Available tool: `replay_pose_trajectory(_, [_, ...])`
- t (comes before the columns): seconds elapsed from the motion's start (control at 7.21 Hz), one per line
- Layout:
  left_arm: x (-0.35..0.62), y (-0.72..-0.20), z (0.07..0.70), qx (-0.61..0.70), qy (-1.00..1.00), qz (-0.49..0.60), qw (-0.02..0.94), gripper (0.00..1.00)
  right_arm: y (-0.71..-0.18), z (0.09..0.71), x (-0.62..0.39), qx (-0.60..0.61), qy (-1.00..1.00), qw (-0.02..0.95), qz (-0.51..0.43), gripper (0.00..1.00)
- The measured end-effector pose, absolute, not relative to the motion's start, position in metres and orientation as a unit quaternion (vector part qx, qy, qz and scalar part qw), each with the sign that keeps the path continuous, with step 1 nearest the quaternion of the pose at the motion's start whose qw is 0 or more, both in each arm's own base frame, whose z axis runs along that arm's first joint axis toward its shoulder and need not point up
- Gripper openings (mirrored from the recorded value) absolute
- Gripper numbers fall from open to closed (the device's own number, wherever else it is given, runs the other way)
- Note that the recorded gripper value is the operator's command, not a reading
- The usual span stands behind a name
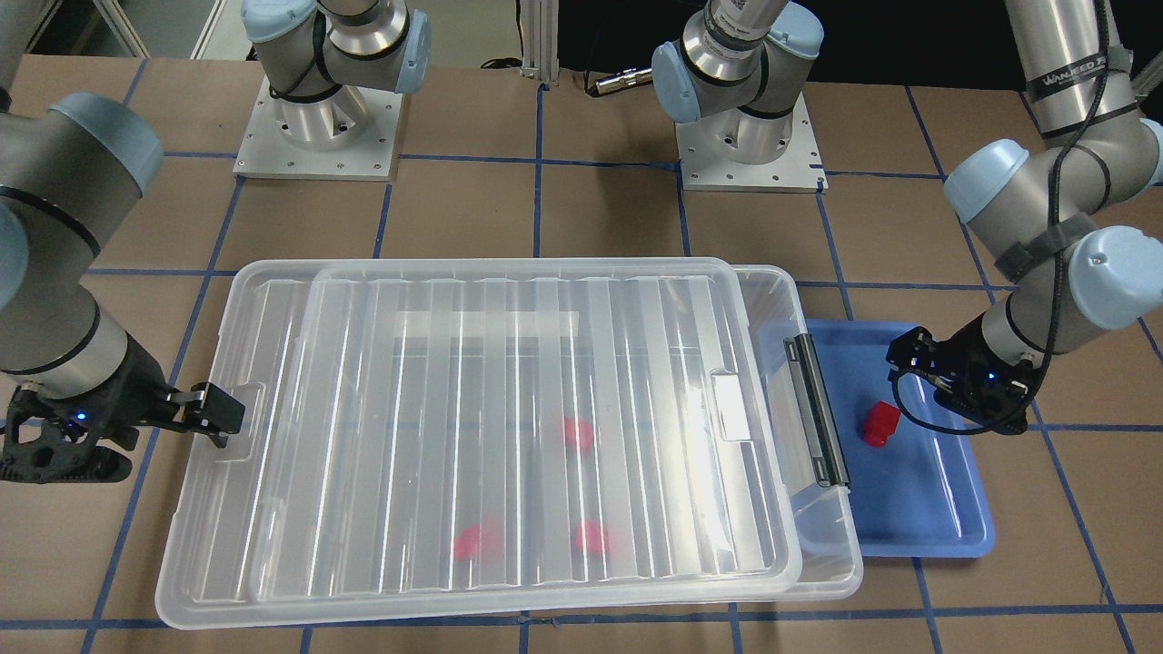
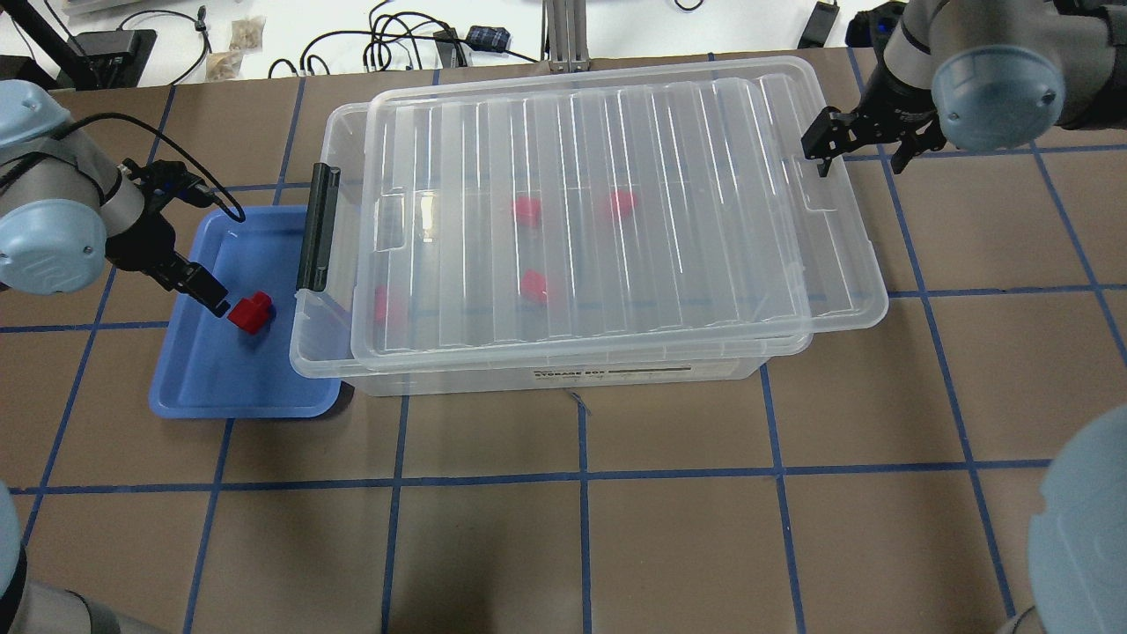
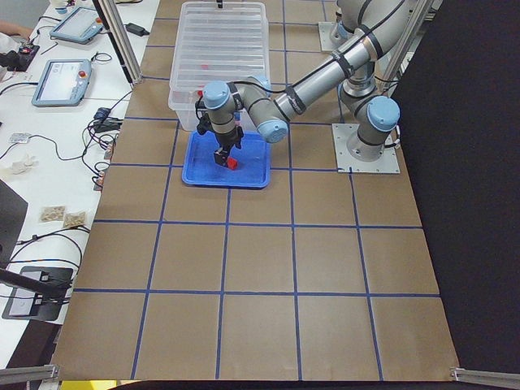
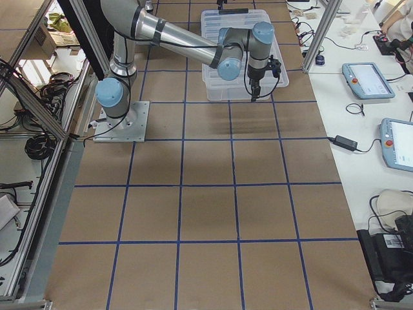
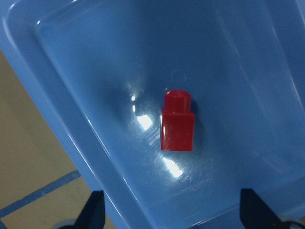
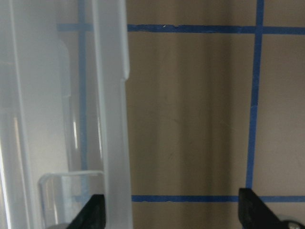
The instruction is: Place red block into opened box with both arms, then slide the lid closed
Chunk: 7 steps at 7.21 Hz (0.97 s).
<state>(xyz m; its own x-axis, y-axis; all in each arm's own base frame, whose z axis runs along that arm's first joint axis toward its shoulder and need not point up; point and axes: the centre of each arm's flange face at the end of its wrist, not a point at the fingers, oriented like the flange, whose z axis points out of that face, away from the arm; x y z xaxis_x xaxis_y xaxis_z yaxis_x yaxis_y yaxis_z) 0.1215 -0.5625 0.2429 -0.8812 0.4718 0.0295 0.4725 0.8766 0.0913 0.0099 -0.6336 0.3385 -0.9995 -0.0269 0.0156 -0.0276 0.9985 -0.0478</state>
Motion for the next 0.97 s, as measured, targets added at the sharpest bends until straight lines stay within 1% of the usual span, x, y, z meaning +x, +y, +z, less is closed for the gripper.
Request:
replay_pose_trajectory(0.14, [0.123,-0.567,0.229,-0.244,-0.968,-0.049,0.006,1.00,-0.634,0.340,-0.009,0.016,-1.000,0.008,0.025,1.00])
replay_pose_trajectory(0.28, [0.123,-0.571,0.215,-0.244,-0.968,-0.048,0.011,0.96,-0.633,0.342,-0.024,0.019,-0.999,0.009,0.026,1.00])
replay_pose_trajectory(0.42, [0.124,-0.575,0.201,-0.245,-0.968,-0.048,0.016,0.87,-0.632,0.343,-0.040,0.022,-0.999,0.011,0.028,1.00])
replay_pose_trajectory(0.55, [0.124,-0.577,0.190,-0.245,-0.968,-0.051,0.021,0.57,-0.631,0.345,-0.059,0.021,-0.999,0.012,0.028,1.00])
replay_pose_trajectory(0.69, [0.124,-0.579,0.181,-0.246,-0.967,-0.055,0.024,0.16,-0.628,0.347,-0.077,0.018,-0.999,0.014,0.028,1.00])
replay_pose_trajectory(0.83, [0.124,-0.579,0.177,-0.248,-0.967,-0.057,0.026,0.00,-0.626,0.348,-0.093,0.015,-0.999,0.015,0.029,1.00])
replay_pose_trajectory(0.97, [0.123,-0.580,0.175,-0.249,-0.967,-0.057,0.027,0.00,-0.623,0.348,-0.109,0.013,-0.999,0.016,0.028,1.00])
